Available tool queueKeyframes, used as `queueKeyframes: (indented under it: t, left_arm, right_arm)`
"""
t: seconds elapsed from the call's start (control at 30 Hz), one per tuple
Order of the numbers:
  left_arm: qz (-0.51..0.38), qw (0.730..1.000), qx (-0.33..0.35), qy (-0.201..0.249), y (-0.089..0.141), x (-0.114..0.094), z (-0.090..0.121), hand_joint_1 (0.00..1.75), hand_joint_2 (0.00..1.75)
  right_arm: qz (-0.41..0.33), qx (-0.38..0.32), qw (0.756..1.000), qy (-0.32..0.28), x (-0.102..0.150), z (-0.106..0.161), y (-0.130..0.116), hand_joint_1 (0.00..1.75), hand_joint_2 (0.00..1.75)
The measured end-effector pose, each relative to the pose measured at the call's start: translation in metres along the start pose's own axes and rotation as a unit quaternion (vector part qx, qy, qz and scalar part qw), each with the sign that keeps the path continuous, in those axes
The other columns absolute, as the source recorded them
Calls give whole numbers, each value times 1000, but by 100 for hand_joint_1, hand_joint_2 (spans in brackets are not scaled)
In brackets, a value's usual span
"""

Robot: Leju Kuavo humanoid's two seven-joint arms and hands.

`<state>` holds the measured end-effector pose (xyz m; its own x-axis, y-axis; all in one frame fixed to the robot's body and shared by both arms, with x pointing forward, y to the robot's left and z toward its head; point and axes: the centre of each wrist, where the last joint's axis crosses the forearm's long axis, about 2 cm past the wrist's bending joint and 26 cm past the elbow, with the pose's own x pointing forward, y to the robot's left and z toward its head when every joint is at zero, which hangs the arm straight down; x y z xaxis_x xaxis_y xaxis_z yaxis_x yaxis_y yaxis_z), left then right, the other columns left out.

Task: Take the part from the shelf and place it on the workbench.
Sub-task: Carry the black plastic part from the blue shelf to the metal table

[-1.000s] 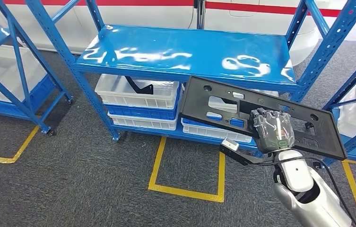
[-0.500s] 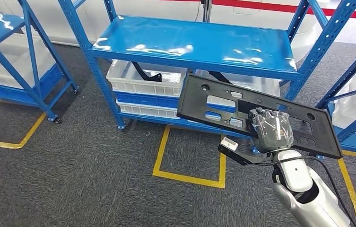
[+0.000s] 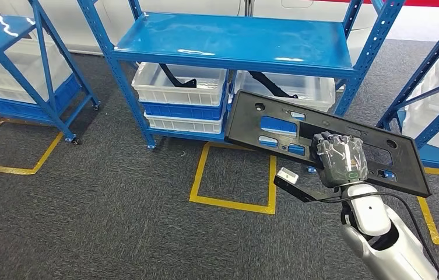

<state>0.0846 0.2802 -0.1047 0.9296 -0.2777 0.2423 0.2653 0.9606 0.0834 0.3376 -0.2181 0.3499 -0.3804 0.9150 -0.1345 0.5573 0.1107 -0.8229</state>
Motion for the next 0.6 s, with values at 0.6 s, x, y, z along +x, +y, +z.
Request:
queueKeyframes:
  t: [0.6]
  left_arm:
    - [0, 1000, 1, 7, -1, 0, 0, 0, 175]
  right_arm:
    - [8, 7, 1000, 2, 0, 3, 3, 175, 175]
